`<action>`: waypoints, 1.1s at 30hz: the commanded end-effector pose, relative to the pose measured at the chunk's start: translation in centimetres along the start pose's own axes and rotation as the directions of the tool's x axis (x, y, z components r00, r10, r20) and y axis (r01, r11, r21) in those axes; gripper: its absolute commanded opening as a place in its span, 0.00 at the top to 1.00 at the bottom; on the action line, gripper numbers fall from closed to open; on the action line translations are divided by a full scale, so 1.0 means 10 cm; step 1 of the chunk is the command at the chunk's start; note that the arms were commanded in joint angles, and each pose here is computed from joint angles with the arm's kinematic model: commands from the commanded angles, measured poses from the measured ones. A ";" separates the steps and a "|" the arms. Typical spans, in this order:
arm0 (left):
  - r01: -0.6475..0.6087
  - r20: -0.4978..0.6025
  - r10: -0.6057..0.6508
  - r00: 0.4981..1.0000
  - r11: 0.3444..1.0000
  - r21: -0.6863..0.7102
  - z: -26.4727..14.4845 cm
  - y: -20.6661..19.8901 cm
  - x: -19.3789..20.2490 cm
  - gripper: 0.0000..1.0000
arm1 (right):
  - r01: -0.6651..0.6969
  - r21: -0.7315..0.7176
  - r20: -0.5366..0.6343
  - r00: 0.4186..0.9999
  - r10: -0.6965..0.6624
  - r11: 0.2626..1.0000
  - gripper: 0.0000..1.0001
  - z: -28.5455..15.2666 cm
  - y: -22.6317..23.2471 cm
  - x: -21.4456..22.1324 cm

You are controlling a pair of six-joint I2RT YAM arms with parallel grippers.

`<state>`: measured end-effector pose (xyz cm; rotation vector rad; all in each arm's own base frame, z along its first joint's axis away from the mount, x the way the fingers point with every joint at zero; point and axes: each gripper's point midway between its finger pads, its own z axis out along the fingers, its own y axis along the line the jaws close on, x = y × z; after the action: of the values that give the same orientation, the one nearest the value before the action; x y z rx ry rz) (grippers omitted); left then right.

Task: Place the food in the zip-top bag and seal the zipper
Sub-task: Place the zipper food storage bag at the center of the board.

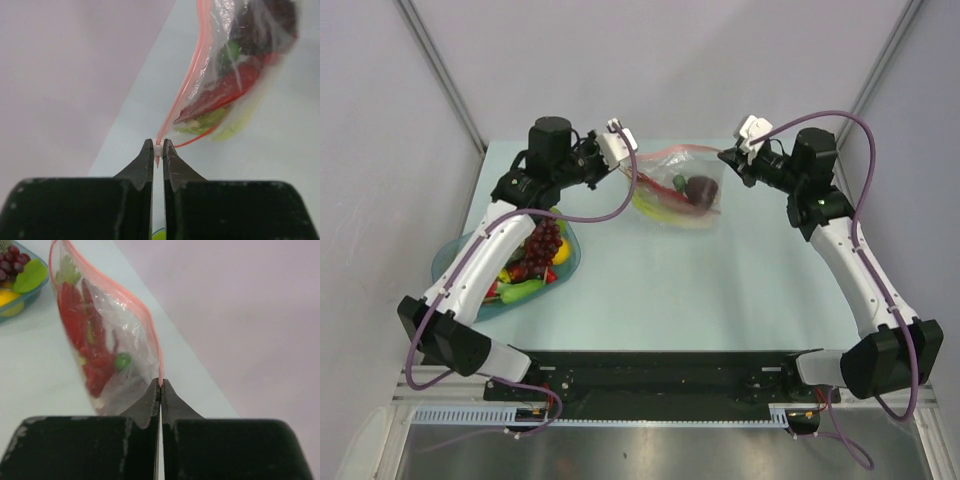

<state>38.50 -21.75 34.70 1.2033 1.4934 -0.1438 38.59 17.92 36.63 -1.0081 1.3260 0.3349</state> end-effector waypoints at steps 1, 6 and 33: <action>-0.055 0.076 0.051 0.996 0.997 0.060 -0.03 -0.12 -0.12 1.00 | 0.174 -0.066 0.065 0.983 -0.170 0.982 1.00 0.02 0.06 -0.12; 0.002 -0.071 0.023 0.997 0.943 0.333 0.16 -1.19 0.65 1.00 | 0.113 -0.319 -0.124 0.979 -0.159 0.941 1.00 -0.05 1.03 1.06; 0.518 -0.181 -0.489 0.854 0.833 0.193 -1.03 -0.99 0.32 0.00 | -0.224 -0.115 -0.331 0.927 0.175 0.968 0.03 -1.08 1.20 0.58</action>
<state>22.51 -22.02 23.70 1.2970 1.8503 -0.6211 24.08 16.57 22.13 -1.3639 1.6445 0.4003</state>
